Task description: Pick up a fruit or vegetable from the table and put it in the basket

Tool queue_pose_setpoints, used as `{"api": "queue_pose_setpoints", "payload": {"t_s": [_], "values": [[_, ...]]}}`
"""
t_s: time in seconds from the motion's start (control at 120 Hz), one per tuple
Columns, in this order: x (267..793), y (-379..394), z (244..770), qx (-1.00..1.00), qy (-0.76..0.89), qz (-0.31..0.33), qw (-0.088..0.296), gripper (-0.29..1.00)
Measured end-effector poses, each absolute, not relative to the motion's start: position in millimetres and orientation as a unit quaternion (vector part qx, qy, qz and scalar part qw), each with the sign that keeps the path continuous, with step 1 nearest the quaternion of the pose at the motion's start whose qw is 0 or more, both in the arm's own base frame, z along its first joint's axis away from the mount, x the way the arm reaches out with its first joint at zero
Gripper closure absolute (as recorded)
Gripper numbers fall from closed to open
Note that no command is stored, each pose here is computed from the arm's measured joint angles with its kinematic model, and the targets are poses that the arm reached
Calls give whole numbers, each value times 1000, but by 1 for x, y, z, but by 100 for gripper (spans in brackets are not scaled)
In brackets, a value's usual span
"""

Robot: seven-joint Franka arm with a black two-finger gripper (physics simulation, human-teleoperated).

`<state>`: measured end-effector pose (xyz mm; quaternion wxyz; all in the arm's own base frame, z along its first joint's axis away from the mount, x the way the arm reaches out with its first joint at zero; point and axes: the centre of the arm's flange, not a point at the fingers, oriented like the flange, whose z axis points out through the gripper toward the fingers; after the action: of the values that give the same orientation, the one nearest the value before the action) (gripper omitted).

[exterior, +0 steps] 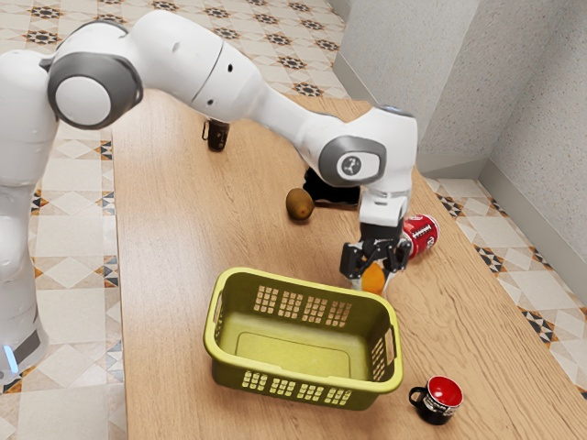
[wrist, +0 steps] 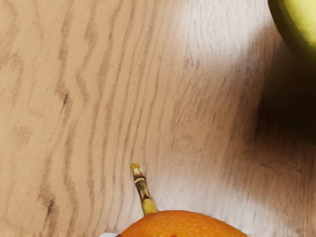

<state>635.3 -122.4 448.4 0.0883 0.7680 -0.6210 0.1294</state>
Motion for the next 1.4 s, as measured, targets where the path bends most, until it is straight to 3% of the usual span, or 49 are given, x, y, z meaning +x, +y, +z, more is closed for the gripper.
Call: {"api": "queue_pose_setpoints", "payload": {"t_s": [0.308, 0.483, 0.65, 0.742, 1.283, 1.4], "values": [[601, -111, 542, 776, -623, 100, 19, 51], [566, -149, 568, 777, -626, 68, 16, 41], [523, -214, 593, 766, -640, 56, 10, 56], [494, -242, 606, 763, -644, 52, 3, 54], [443, -303, 587, 795, -606, 13, 2, 48], [440, -307, 586, 802, -597, 12, 2, 22]]}}
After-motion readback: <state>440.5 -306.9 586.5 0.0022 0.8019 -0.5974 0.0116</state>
